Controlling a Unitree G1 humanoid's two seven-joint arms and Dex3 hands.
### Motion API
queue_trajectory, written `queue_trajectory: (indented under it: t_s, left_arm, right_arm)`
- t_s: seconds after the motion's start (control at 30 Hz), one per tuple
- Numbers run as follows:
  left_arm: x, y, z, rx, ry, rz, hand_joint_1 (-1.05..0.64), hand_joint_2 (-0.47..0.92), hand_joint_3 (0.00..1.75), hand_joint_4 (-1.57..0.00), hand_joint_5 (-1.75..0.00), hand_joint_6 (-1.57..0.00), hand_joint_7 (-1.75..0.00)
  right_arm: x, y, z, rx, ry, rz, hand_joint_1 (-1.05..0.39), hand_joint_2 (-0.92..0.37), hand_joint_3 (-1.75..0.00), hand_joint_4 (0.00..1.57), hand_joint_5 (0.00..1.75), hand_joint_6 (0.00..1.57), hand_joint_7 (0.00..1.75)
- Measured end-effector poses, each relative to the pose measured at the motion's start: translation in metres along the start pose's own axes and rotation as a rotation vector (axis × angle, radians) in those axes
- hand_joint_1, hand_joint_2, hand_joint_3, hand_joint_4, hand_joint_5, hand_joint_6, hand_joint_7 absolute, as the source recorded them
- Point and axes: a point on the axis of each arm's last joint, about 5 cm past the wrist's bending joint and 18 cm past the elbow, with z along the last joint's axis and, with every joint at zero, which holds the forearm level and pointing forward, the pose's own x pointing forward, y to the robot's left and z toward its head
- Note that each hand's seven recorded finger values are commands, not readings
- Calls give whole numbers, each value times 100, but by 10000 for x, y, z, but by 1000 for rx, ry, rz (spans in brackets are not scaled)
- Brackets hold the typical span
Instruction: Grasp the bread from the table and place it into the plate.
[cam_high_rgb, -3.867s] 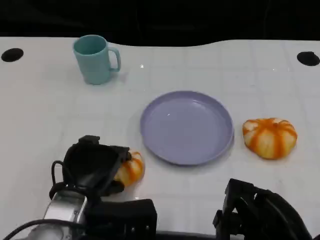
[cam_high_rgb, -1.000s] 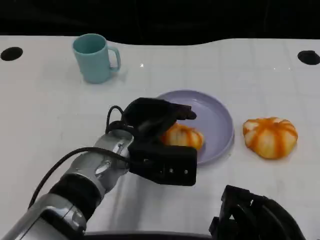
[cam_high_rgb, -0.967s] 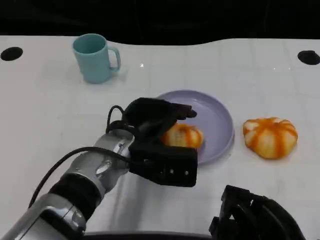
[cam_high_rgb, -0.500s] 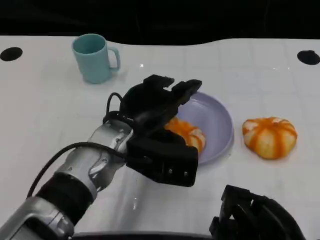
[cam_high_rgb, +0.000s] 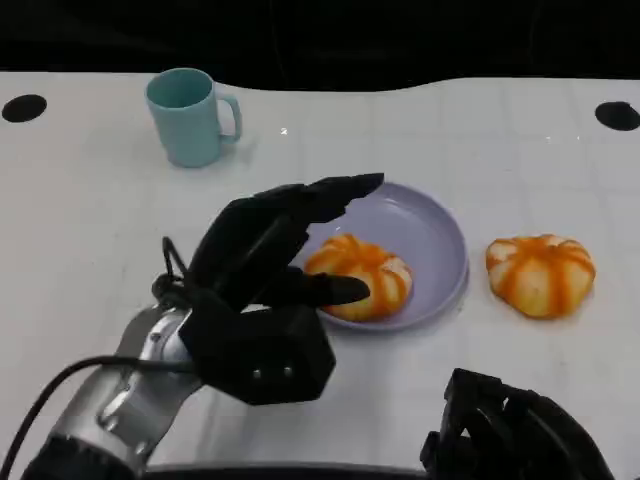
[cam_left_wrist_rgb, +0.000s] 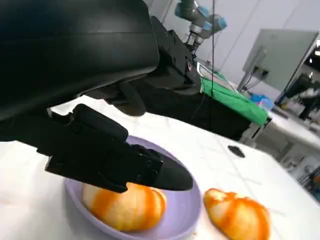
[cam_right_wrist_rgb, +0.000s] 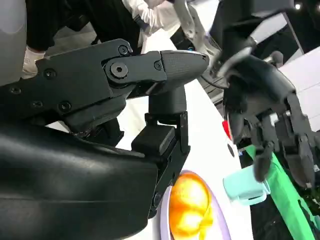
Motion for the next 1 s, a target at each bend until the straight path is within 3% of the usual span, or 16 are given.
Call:
queue_trajectory:
  t_s: [0.17,0.3,0.47,0.57,0.6,0.63,0.7,1.0]
  left_arm:
    - [-153,1,29,-229,-31,68,-38,92,5,-48,-163,-32,-143]
    - [-284,-16,44,-396,-35,103,-33,92,5,-53,-174,-31,-172]
    - [-519,-26,31,-586,4,115,-22,91,6,-59,-175,-39,-175]
    - [-647,-51,11,-680,40,111,-29,91,9,-53,-175,-36,-175]
    - [-686,-60,5,-708,54,105,-31,80,31,-52,-175,-34,-175]
    - [-727,-68,3,-738,69,101,-31,54,81,-52,-175,-34,-175]
    - [-802,-91,6,-784,92,92,-32,37,114,-54,-175,-35,-175]
    - [-1040,-158,12,-904,166,63,-29,40,113,-55,-175,-36,-175]
  right_arm:
    - [-9,-4,1,0,1,-3,-72,-92,-25,86,161,76,141]
    - [-23,-6,8,-5,3,-3,-72,-92,-25,86,163,76,144]
    - [-44,-10,14,-11,5,-6,-72,-92,-26,85,163,75,144]
    - [-44,-10,15,-11,6,-5,-72,-92,-25,86,163,76,145]
    - [-45,-11,15,-12,6,-4,-72,-92,-25,86,163,76,145]
    - [-44,-10,16,-12,6,-4,-72,-92,-24,86,163,76,145]
    - [-45,-10,15,-11,7,-4,-72,-92,-24,86,163,76,145]
    - [-47,-5,17,-10,6,-2,-72,-92,-23,85,163,74,145]
